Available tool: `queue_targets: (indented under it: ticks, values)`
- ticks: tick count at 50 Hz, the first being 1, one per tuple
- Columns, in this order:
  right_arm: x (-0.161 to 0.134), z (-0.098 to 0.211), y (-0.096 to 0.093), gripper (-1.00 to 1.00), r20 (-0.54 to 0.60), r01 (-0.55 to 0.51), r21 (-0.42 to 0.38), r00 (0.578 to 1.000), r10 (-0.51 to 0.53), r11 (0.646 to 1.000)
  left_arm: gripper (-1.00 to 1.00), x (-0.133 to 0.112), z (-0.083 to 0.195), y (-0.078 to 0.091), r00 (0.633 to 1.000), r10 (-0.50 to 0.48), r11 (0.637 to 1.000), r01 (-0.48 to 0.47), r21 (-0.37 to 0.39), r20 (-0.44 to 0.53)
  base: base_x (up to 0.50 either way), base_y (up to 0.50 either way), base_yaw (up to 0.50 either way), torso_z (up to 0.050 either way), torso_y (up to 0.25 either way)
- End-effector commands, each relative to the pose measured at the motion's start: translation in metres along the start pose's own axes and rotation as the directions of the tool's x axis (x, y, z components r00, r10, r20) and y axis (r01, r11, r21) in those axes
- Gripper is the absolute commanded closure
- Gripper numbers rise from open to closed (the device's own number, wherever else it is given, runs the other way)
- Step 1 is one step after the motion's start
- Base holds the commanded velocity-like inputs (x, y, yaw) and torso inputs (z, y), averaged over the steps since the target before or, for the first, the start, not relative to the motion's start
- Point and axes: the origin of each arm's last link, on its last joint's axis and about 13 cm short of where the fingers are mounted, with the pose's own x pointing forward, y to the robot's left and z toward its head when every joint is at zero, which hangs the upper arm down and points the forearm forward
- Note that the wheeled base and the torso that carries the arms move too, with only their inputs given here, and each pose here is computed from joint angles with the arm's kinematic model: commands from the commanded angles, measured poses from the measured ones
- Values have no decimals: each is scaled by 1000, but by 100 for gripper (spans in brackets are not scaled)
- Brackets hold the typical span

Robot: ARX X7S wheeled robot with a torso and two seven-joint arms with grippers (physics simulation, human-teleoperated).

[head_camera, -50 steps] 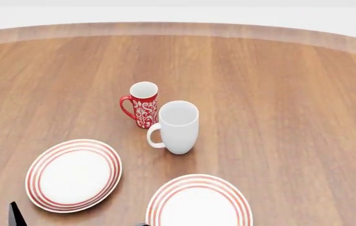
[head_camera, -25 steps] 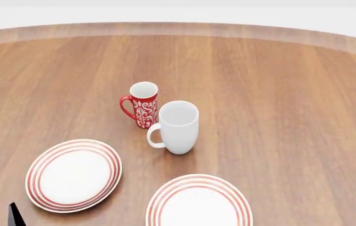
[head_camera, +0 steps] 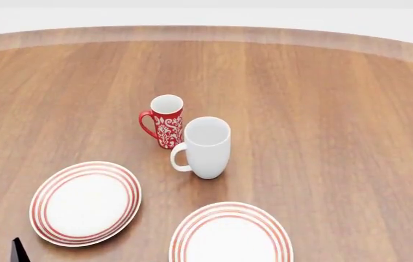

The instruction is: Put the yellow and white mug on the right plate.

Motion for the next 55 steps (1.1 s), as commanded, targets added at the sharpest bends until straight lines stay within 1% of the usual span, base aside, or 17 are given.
queue_targets:
  ticks: [1,5,15,30,39,43,49,55]
  values:
    - [9,-6,0,-100,-26,11,69,1000,-9,998,-100,-1,-6,1,999,-11,999,12,37,-39,0,0,0,0,0]
    - [11,-7,0,-100,-34,22,73,999,-19,997,-100,0,-6,1,999,-10,999,11,38,-40,0,0,0,0,0]
    - [10,-13,16,-100,-56,6,85,998,-1,996,-100,0,-6,1,999,-15,999,17,37,-46,0,0,0,0,0]
    - [5,-23,30,-100,-84,-24,62,996,29,998,-100,-3,-8,0,998,-27,999,29,33,-50,0,0,0,0,0]
    - [4,-25,27,-100,-91,-12,53,996,17,999,-100,-3,-9,0,998,-31,999,33,33,-53,0,0,0,0,0]
    - [5,-25,23,-100,-89,-1,52,996,6,999,-100,-3,-8,-1,998,-32,999,34,33,-54,0,0,0,0,0]
    - [6,-23,12,-100,-89,27,37,996,-24,999,-100,-4,-9,-1,998,-36,999,38,30,-57,0,0,0,0,0]
    - [6,-23,15,-100,-93,16,21,996,-14,1000,-100,-3,-8,0,998,-33,999,35,33,-55,0,0,0,0,0]
